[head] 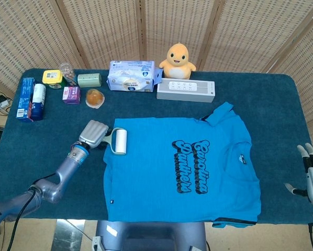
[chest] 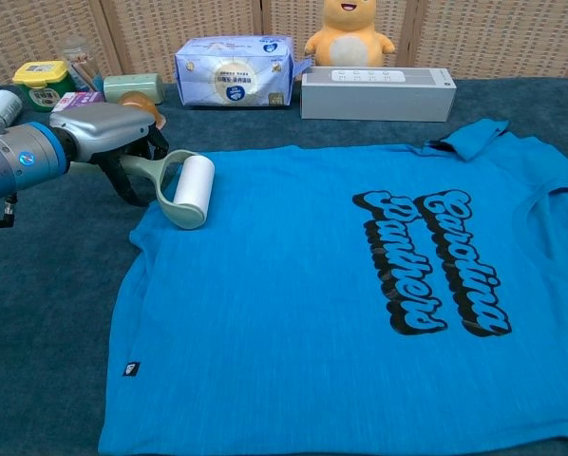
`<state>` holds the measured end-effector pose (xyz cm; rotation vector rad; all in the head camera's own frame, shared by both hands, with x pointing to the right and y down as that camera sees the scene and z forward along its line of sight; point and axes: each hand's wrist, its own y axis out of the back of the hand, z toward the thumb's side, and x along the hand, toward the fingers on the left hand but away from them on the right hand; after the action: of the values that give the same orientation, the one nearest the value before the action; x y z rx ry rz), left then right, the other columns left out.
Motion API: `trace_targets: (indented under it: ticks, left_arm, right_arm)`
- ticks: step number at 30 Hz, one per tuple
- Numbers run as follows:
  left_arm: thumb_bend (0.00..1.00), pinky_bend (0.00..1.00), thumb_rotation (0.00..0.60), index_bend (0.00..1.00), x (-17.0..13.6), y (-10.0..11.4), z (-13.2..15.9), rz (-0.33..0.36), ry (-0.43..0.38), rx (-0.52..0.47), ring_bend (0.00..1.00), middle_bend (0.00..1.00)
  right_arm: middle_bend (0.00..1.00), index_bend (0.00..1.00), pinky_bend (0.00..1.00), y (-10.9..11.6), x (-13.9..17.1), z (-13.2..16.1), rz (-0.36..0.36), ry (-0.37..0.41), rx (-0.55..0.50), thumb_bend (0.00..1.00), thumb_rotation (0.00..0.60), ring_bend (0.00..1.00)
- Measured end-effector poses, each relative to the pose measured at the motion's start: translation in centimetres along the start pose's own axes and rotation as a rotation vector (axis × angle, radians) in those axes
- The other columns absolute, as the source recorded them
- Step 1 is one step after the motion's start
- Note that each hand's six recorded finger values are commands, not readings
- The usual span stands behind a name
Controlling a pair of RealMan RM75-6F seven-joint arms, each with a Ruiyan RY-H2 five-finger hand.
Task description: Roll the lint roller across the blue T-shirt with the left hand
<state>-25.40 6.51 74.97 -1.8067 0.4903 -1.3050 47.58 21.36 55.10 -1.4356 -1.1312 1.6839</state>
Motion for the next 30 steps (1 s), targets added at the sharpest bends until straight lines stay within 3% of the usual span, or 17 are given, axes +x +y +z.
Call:
trace_targets:
  ticks: [7,16,21,26,30]
  left_arm:
    - [0.38,0.76,0.600,0.68,0.15,-0.05,0.36,0.018,0.002,-0.003,0.71,0.85]
    - [0.44,0.91,0.600,0.77,0.15,-0.07,0.62,0.047,0.010,0.010,0.77,0.90]
    - [0.45,0.95,0.600,0.82,0.12,0.11,0.68,0.073,0.018,0.021,0.81,0.93]
    - [0.63,0.98,0.600,0.87,0.07,0.35,0.80,0.101,0.025,0.017,0.84,0.95]
    - [0.67,0.99,0.600,0.88,0.01,0.09,0.92,0.093,0.023,-0.019,0.84,0.96]
  right_arm:
    - [0.00,0.00,0.00,0.12,0.01,0.00,-0.003,0.000,-0.002,0.00,0.600,0.00]
    - [0.00,0.00,0.00,0.31,0.08,0.07,-0.009,0.002,-0.006,0.00,0.600,0.00]
    - [0.00,0.00,0.00,0.40,0.11,0.12,-0.012,0.004,-0.008,0.00,0.600,0.00]
    - [0.00,0.00,0.00,0.49,0.16,0.15,-0.013,0.005,-0.010,0.00,0.600,0.00]
    - [0.00,0.00,0.00,0.48,0.18,0.22,-0.014,0.007,-0.011,0.00,0.600,0.00]
